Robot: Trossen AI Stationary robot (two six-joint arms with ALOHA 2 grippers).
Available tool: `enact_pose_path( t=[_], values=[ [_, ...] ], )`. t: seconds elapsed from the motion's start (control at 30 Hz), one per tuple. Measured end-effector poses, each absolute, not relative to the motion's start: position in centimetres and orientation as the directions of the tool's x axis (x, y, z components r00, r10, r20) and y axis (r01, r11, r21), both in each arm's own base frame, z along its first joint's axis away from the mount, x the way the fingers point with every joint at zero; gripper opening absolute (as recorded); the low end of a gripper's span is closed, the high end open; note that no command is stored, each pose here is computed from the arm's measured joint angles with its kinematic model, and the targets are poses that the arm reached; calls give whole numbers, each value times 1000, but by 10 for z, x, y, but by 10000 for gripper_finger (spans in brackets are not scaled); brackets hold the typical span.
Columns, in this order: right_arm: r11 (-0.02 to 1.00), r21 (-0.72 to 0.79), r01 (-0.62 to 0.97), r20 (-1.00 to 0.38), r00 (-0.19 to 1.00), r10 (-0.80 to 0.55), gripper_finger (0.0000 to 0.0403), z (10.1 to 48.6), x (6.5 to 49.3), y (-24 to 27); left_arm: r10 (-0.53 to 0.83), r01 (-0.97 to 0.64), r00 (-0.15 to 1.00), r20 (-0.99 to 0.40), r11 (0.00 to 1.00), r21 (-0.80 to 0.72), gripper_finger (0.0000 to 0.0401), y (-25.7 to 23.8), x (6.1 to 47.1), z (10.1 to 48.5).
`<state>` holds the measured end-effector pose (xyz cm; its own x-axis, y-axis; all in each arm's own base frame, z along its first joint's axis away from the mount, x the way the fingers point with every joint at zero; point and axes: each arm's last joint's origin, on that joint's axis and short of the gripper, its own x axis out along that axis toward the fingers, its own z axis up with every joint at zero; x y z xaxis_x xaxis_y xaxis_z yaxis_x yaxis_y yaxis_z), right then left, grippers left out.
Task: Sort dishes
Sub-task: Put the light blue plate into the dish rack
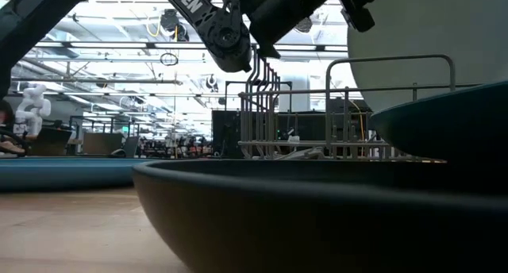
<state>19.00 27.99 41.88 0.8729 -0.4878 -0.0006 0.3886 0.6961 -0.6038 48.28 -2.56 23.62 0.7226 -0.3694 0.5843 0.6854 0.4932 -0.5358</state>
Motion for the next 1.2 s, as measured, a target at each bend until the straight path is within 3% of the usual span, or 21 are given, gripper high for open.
enact_pose_path(
  t=[0.43, 0.83, 1.2],
  values=[
    [697, -603, 389, -1, 873, -488, 210, 419, 190, 280, -380, 637, 766, 518, 553, -537, 272, -26, 480, 263],
    [696, -604, 388, -1, 873, -488, 210, 419, 190, 280, -326, 381, 924, 199, 758, -529, 272, -24, 477, 293],
    [696, -604, 389, -1, 872, -489, 210, 419, 190, 280, -222, 212, 973, 66, 744, -633, 272, -9, 483, 291]
  ],
)
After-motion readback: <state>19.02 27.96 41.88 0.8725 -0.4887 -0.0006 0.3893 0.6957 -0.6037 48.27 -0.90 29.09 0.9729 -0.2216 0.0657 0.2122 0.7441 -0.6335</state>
